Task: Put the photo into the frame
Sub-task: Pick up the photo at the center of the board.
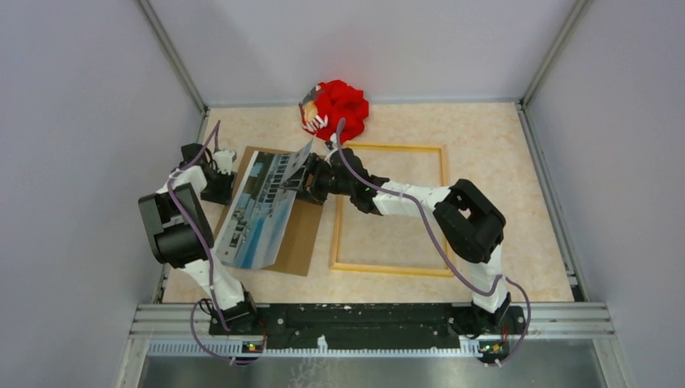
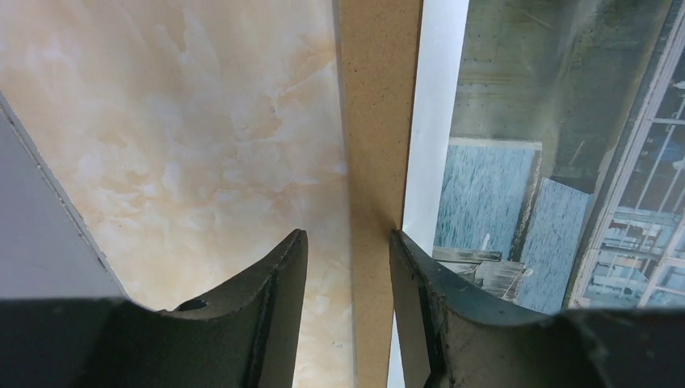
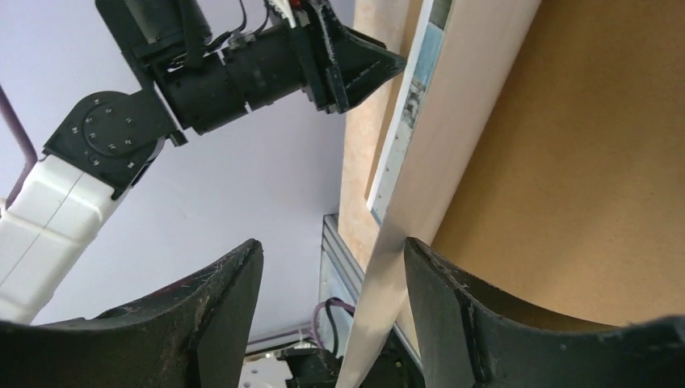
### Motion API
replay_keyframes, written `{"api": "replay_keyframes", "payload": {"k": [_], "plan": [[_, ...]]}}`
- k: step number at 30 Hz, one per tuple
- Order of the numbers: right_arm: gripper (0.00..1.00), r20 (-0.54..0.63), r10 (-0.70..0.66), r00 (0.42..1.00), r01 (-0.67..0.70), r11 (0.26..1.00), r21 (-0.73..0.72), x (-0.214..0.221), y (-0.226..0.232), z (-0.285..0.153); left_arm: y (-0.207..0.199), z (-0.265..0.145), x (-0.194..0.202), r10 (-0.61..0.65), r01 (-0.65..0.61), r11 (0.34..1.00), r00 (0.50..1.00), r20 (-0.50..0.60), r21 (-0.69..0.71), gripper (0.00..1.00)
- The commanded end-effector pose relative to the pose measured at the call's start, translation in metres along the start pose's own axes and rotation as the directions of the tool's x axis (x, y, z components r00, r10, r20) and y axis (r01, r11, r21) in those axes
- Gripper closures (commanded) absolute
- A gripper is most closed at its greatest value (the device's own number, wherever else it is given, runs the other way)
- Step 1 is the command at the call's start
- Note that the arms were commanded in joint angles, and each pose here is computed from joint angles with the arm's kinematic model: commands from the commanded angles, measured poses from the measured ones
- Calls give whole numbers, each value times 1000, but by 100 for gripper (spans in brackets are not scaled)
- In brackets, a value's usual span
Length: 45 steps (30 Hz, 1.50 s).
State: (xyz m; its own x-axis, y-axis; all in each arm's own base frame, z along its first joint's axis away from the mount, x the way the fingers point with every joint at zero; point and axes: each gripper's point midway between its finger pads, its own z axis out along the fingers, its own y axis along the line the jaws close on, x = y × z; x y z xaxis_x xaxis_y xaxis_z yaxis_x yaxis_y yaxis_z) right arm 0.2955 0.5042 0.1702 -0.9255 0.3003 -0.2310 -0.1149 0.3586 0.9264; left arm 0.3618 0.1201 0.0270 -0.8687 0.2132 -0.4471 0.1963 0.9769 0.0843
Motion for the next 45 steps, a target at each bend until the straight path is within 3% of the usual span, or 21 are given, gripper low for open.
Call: {"api": "replay_keyframes", "payload": {"k": [1, 14, 21, 25, 33, 40, 45], "plan": [[38, 10, -15, 1000, 16, 995, -96, -8, 33, -4, -25, 5, 18, 5, -1, 997, 999, -50, 83, 51], [66, 55, -83, 995, 75, 989, 124, -16, -13, -20, -24, 3, 16, 9, -6, 997, 999, -44, 80, 51], [100, 58, -114, 992, 102, 977, 187, -21, -27, -24, -26, 1, 15, 4, 0, 996, 999, -47, 94, 51], [100, 81, -220, 972, 197, 954, 228, -39, -8, -45, -22, -5, 7, 2, 2, 996, 999, -39, 87, 46], [100, 171, -473, 864, 372, 829, 417, -101, 43, -179, -15, -25, -14, -5, 5, 998, 1000, 8, 65, 28], [100, 177, -607, 775, 364, 657, 660, -122, 53, -325, -15, -29, -18, -10, 9, 997, 1000, 15, 71, 27], [100, 173, -655, 735, 309, 552, 775, -123, 63, -391, -17, -27, -15, -14, 13, 997, 1000, 6, 79, 28]]}}
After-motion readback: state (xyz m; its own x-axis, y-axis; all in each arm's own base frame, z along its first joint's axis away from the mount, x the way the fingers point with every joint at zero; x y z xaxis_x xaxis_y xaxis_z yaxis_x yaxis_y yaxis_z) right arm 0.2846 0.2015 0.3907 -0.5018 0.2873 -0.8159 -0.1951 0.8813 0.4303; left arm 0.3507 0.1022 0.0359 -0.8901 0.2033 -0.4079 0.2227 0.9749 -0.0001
